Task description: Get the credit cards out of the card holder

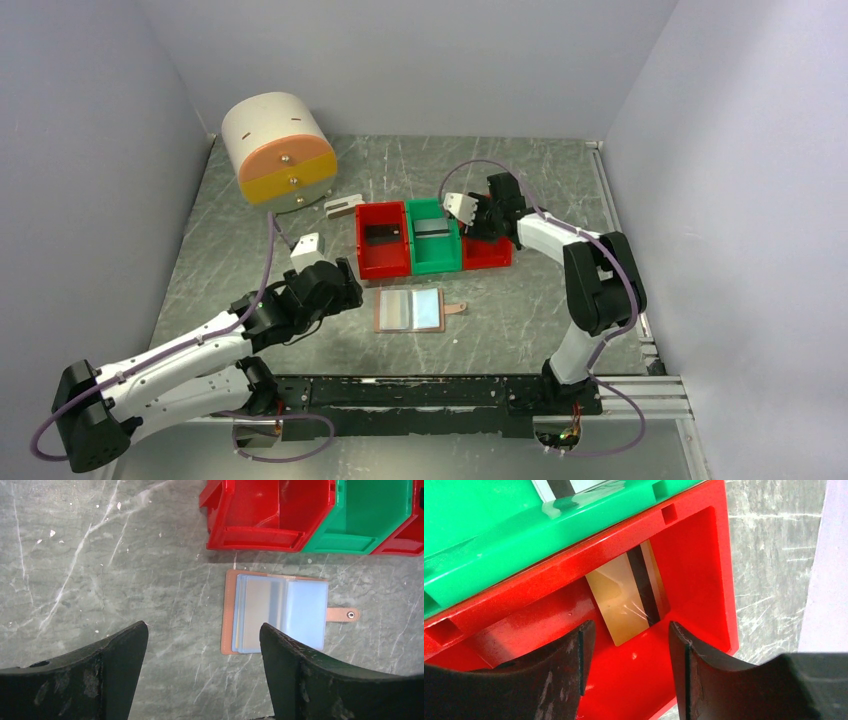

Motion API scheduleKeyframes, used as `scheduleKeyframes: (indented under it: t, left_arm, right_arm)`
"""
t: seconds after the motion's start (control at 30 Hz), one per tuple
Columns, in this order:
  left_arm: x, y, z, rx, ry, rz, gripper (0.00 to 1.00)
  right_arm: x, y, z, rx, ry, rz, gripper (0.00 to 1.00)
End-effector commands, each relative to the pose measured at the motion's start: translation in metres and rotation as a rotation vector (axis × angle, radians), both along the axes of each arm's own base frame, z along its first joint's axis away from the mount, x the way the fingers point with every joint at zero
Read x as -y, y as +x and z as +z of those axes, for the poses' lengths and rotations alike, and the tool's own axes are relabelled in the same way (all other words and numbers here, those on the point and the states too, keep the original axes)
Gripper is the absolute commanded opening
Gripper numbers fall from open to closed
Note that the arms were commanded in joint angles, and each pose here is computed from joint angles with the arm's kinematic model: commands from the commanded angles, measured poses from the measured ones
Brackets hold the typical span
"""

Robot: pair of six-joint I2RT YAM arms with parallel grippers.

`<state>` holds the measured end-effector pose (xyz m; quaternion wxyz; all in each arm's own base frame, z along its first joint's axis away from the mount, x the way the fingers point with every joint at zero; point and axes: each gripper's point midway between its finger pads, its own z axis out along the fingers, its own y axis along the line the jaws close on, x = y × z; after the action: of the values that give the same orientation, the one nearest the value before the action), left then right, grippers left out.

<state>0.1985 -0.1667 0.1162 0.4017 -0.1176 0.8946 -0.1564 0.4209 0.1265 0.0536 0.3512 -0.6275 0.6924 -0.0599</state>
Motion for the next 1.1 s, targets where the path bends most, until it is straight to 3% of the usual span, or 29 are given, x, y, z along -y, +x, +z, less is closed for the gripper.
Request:
scheduleKeyframes:
  t: [0.0, 0.13, 0.2, 0.27, 0.3, 0.37, 0.43, 0.5, 0.53, 0.6, 0.63, 0.7, 0.77, 0.83, 0.9, 1.07]
  left_arm:
    - [0.0, 0.002, 0.008, 0.015, -0.001, 0.004, 0.87]
    - [0.004, 0.002, 0.006, 0.011, -0.014, -0.001, 0.87]
    - [0.007, 0.003, 0.006, 0.01, -0.021, -0.007, 0.86]
    - [0.01, 0.003, 0.006, 0.007, -0.026, -0.013, 0.86]
    - [0.011, 0.003, 0.005, 0.005, -0.026, -0.015, 0.86]
    - [0.013, 0.004, 0.006, 0.005, -0.028, -0.021, 0.86]
    - [0.015, 0.006, 0.007, 0.012, -0.025, -0.032, 0.86]
    - [0.014, 0.007, 0.01, 0.016, -0.017, -0.029, 0.86]
    - [0.012, 0.007, 0.01, 0.016, -0.01, -0.024, 0.86]
    - [0.009, 0.007, 0.011, 0.021, -0.003, -0.011, 0.86]
    - [0.007, 0.007, 0.01, 0.023, -0.004, -0.003, 0.86]
    - [0.005, 0.007, 0.01, 0.025, -0.012, 0.01, 0.86]
    - [0.004, 0.006, 0.009, 0.025, -0.026, 0.018, 0.86]
    - [0.004, 0.005, 0.008, 0.024, -0.032, 0.021, 0.86]
    - [0.004, 0.005, 0.008, 0.022, -0.028, 0.02, 0.86]
    - [0.003, 0.006, 0.008, 0.018, -0.004, 0.016, 0.86]
  right_arm:
    - [0.001, 0.013, 0.014, 0.022, 0.035, -0.057, 0.59]
    - [-0.009, 0.02, 0.057, 0.089, 0.223, -0.181, 0.61]
    - [-0.018, 0.019, 0.085, 0.1, 0.409, -0.288, 0.65]
    - [-0.032, 0.001, 0.105, 0.066, 0.568, -0.287, 0.81]
    - [-0.039, -0.013, 0.112, 0.047, 0.641, -0.271, 0.99]
    - [-0.043, -0.028, 0.128, 0.07, 0.776, -0.295, 0.99]
    - [-0.029, -0.029, 0.141, 0.114, 0.917, -0.459, 0.99]
    - [0.003, -0.028, 0.132, 0.089, 1.009, -0.806, 0.99]
    - [0.02, -0.028, 0.127, 0.083, 1.031, -0.981, 0.99]
    - [0.039, -0.03, 0.118, 0.048, 0.988, -1.143, 0.99]
    - [0.036, -0.035, 0.106, -0.017, 0.959, -1.168, 0.96]
    - [0.027, -0.046, 0.081, -0.144, 0.908, -1.2, 0.76]
    - [0.026, -0.058, 0.055, -0.232, 0.855, -1.264, 0.48]
    - [0.02, -0.067, 0.038, -0.319, 0.815, -1.268, 0.32]
    - [0.015, -0.07, 0.027, -0.362, 0.802, -1.266, 0.2]
    - [0.001, -0.068, 0.012, -0.431, 0.804, -1.258, 0.16]
